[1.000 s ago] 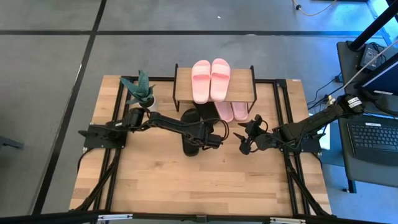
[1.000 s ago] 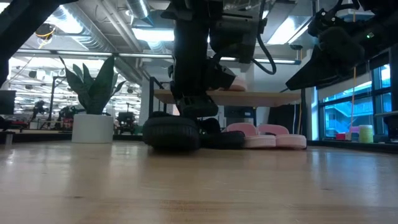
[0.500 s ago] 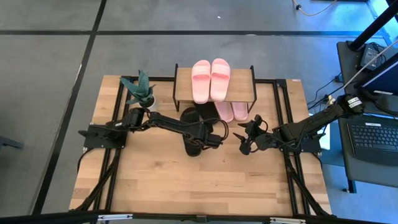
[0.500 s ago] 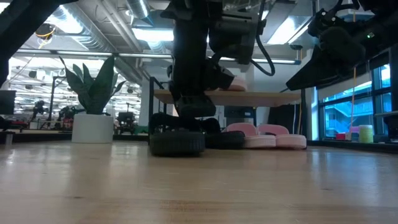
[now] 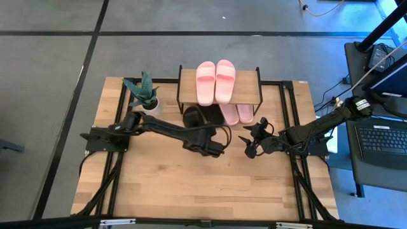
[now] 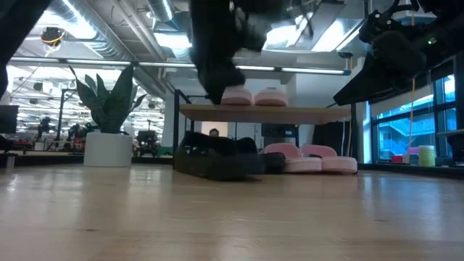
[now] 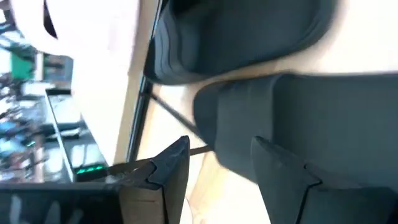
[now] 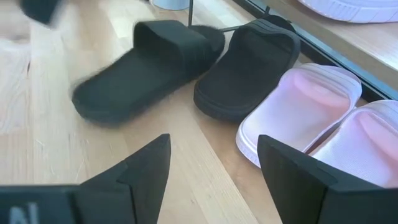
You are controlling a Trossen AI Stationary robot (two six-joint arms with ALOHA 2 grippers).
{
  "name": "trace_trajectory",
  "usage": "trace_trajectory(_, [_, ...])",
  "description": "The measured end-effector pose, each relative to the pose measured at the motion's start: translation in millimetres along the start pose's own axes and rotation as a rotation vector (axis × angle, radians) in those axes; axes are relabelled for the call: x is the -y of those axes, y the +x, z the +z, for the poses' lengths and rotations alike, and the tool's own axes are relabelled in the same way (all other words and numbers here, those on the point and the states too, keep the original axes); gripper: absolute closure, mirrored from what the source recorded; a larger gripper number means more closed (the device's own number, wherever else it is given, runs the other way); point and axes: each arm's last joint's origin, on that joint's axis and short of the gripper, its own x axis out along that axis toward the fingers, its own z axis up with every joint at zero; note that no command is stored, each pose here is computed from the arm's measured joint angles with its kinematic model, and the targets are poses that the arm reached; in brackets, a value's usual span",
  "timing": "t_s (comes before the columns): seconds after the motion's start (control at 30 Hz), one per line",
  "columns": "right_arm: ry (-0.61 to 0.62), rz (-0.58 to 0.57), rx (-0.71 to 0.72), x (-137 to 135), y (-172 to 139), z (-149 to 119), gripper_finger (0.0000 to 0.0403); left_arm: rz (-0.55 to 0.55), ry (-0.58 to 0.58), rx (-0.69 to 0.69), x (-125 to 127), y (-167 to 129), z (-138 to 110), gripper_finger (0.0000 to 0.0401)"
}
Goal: Pick and place slides into the shelf
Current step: Put the black slipper under the shelf
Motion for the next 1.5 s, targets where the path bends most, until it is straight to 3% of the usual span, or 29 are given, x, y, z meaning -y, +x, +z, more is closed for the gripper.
trace_trajectory(0.33, [0.013, 0.016, -0.008, -0.4, 0.0, -0.2, 0.0161, -0.139, -0.020, 0.041, -16.0, -47.0, -16.4, 0.0237])
trace_trajectory(0.5, [0.021, 0.124, -0.058, -3.7, -0.3, -1.5, 0.0161, -0.252, -0.051, 0.150, 2.5, -75.0, -30.0, 0.0237])
trace_trajectory(0.57, [0.020, 0.135, -0.063, -4.0, -0.4, -1.7, 0.0161, -0.327, -0.044, 0.200, 13.9, -83.4, -36.9, 0.0237])
trace_trajectory(0.77, [-0.004, 0.136, -0.062, -4.0, -0.3, -1.6, 0.0161, -0.728, -0.039, 0.373, 53.7, -96.5, -48.8, 0.0237])
trace_trajectory(0.87, [-0.009, 0.136, -0.061, -4.0, -0.3, -1.6, 0.0161, -0.784, -0.128, 0.469, 59.4, -89.2, -45.3, 0.0237])
trace_trajectory(1.13, [-0.008, 0.139, -0.059, -4.5, -0.7, -1.5, 0.0161, -0.869, -0.280, 0.535, 71.4, -41.3, -33.6, 0.0237])
trace_trajectory(1.5, [0.000, 0.138, -0.062, -4.4, -0.7, -1.8, 0.0161, -0.817, -0.355, 0.533, 74.1, 2.9, -42.9, 0.0237])
